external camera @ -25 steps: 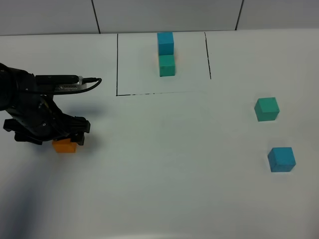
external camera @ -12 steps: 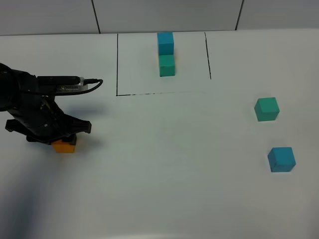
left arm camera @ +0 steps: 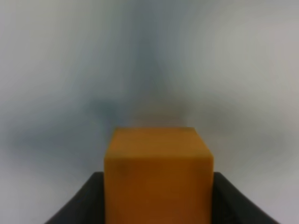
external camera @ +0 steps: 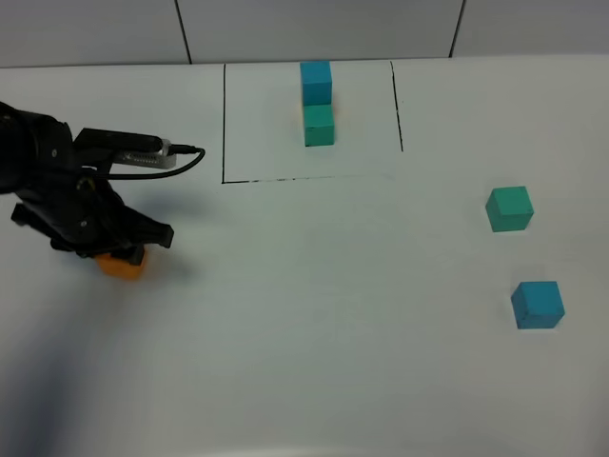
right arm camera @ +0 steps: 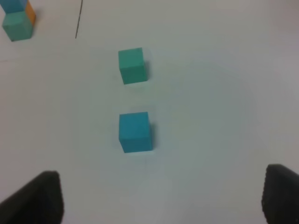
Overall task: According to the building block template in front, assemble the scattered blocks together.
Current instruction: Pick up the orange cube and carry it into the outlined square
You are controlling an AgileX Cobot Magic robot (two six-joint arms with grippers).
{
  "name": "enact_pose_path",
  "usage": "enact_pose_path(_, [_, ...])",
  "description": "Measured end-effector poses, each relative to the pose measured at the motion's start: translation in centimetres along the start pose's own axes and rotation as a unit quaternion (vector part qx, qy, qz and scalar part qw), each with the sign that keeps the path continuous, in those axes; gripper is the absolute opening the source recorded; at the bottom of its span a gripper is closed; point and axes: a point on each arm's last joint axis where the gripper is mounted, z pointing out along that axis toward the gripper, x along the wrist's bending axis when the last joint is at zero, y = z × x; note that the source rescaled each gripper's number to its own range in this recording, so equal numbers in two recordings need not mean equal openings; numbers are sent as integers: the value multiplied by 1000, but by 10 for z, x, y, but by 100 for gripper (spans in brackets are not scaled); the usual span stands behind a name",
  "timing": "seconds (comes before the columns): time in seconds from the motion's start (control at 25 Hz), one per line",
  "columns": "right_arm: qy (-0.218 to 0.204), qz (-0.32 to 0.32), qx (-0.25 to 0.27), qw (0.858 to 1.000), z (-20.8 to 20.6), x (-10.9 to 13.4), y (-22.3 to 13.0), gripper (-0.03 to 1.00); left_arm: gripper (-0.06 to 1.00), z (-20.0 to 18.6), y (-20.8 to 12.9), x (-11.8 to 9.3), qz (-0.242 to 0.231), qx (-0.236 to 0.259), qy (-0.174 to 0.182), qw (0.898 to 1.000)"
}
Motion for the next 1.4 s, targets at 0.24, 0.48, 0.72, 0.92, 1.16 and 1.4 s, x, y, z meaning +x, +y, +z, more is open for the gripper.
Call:
enact_pose_path(0.24, [0, 0, 0, 1000, 0, 0, 0, 74, 0, -35, 36, -20, 164, -8, -15, 986])
enact_pose_path(0.48, [0, 1, 0, 1000, 0, 0, 0, 74, 0, -66, 61, -65, 322, -24, -32, 946])
enact_pose_path(0.72, [0, 1, 0, 1000, 0, 0, 0, 74, 0, -69, 82, -98, 379, -18, -43, 924])
enact_pose_path(0.92, [0, 1, 0, 1000, 0, 0, 0, 74, 0, -60, 94, -117, 418, -4, -41, 907])
enact_pose_path(1.16, [0, 0, 0, 1000, 0, 0, 0, 74, 0, -51, 99, -144, 470, -4, -47, 881])
enact_pose_path(1.4, [0, 1, 0, 1000, 0, 0, 0, 74, 0, -36, 97, -167, 517, 5, -55, 854])
